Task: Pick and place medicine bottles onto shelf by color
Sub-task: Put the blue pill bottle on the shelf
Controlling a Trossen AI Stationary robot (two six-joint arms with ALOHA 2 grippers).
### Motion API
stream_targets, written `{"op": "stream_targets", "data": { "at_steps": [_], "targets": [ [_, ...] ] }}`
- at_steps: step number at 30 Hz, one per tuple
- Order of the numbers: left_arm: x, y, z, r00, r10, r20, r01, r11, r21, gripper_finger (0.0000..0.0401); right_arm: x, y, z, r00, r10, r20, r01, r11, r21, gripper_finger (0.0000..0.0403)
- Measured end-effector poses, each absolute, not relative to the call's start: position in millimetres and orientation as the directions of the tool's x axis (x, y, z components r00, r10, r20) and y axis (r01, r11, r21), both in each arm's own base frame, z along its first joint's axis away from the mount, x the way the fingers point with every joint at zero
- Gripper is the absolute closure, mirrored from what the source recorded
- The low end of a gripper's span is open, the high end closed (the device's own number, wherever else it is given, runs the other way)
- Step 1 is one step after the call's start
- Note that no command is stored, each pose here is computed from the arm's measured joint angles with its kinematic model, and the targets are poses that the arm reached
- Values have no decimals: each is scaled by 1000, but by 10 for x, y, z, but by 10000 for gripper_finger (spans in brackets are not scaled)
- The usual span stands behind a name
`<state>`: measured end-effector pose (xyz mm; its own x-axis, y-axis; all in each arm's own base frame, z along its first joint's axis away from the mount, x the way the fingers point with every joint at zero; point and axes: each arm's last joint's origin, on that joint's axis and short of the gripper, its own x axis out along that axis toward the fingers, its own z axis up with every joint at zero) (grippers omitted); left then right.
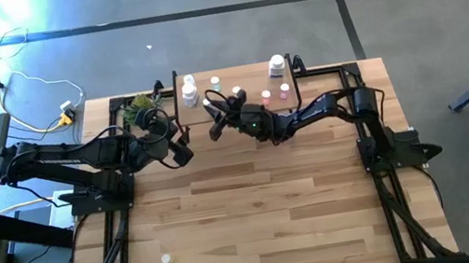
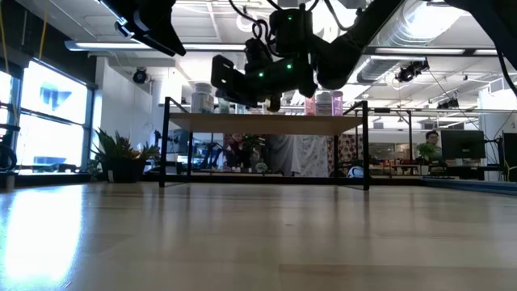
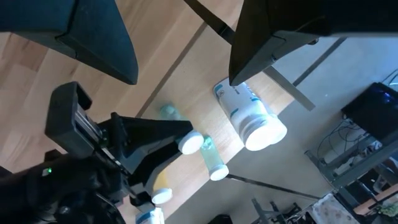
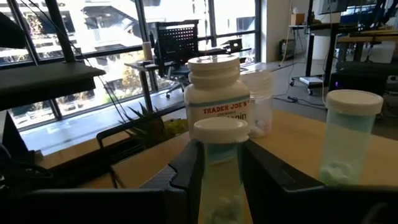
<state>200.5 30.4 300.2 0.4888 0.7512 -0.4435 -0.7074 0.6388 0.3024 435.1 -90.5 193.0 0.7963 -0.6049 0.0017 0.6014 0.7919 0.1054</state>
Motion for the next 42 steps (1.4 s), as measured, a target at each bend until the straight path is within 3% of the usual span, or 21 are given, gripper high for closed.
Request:
{"op": "stream_targets", "data": {
  "at_steps": [7,22,42],
  "targets": [
    [2005,304,3002,489,751,-444,-706,640,305,158,4347,-935,1928,804,-595,-1,592,799,104,318],
    [2001,303,2996,487,749,-449,-702,641,310,158,4348,-912,1915,792,-610,-13,609,790,71,247],
    [2005,299,2993,501,733,-460,-690,659,299,158,4341,-899,2053,787,-607,105,602,794,83,244]
  ]
}}
